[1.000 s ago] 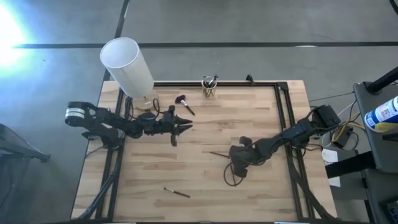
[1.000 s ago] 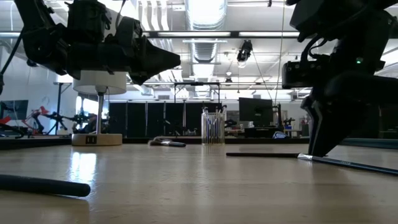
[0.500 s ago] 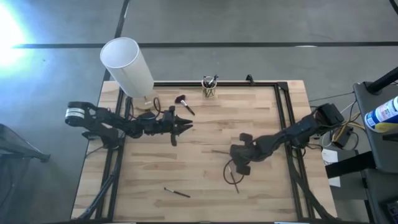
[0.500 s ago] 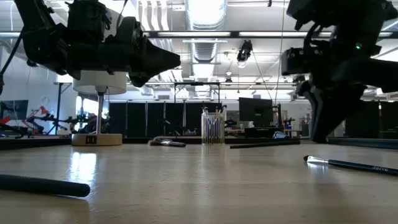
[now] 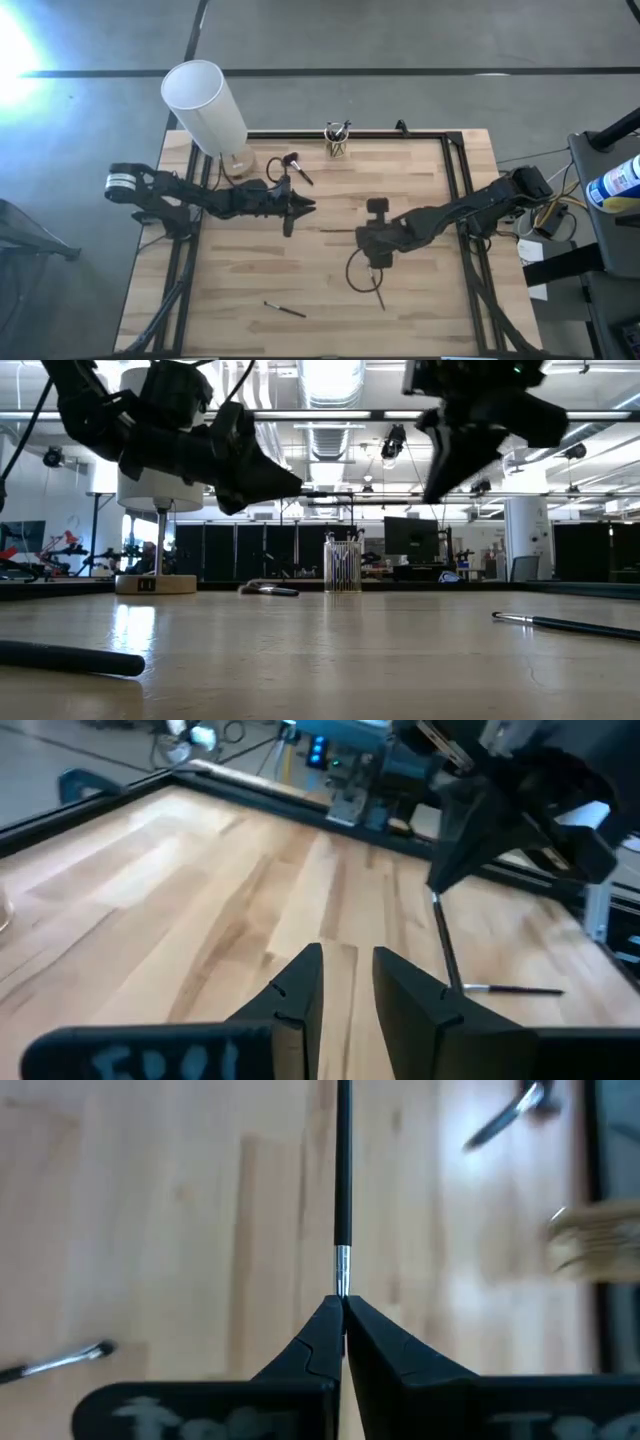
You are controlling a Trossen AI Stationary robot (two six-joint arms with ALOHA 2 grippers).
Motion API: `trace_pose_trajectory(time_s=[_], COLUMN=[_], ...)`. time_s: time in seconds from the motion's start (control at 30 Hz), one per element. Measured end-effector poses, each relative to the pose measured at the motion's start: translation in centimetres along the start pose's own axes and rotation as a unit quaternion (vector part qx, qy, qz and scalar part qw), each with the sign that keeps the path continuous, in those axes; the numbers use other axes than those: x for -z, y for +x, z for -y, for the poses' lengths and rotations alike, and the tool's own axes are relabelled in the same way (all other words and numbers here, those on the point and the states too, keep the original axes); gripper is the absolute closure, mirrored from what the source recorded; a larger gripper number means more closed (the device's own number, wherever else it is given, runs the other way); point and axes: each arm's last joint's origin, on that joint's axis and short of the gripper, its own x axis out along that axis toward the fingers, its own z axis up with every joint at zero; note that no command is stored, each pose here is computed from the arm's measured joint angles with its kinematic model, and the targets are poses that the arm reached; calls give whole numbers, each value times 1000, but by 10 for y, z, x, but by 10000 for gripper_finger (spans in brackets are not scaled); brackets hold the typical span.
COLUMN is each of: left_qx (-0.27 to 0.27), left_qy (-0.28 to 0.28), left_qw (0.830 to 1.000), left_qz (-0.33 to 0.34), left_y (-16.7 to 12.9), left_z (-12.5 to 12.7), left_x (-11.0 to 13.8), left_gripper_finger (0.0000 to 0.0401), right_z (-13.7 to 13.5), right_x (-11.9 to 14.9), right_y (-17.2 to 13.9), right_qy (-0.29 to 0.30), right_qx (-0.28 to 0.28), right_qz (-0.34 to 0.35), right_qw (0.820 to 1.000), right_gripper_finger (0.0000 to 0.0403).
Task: Put items in baskets/containers
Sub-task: Put the eyeshadow brush into the gold container
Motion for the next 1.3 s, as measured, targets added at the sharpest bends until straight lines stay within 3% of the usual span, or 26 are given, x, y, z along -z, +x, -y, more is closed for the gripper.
trace_pose_trajectory(time_s=[0.2, 0.57, 0.87, 1.3], left_qx=[36, 53, 28, 12], left_qy=[3, -1, -6, 7], left_qw=[999, 992, 988, 988], left_qz=[-12, -112, -149, -157], left_y=[2, 15, 16, 15], left_z=[5, 21, 19, 18], left_x=[-2, -8, -6, -4], left_gripper_finger=[318, 318, 318, 318], right_z=[8, 5, 1, -2], right_x=[-18, -55, -80, -83], right_y=[0, 22, 29, 26], right_qy=[-96, -241, -271, -285], right_qx=[39, 139, 158, 156], right_qz=[-20, -84, -85, -89], right_qw=[994, 957, 946, 942], right_gripper_finger=[393, 392, 392, 392])
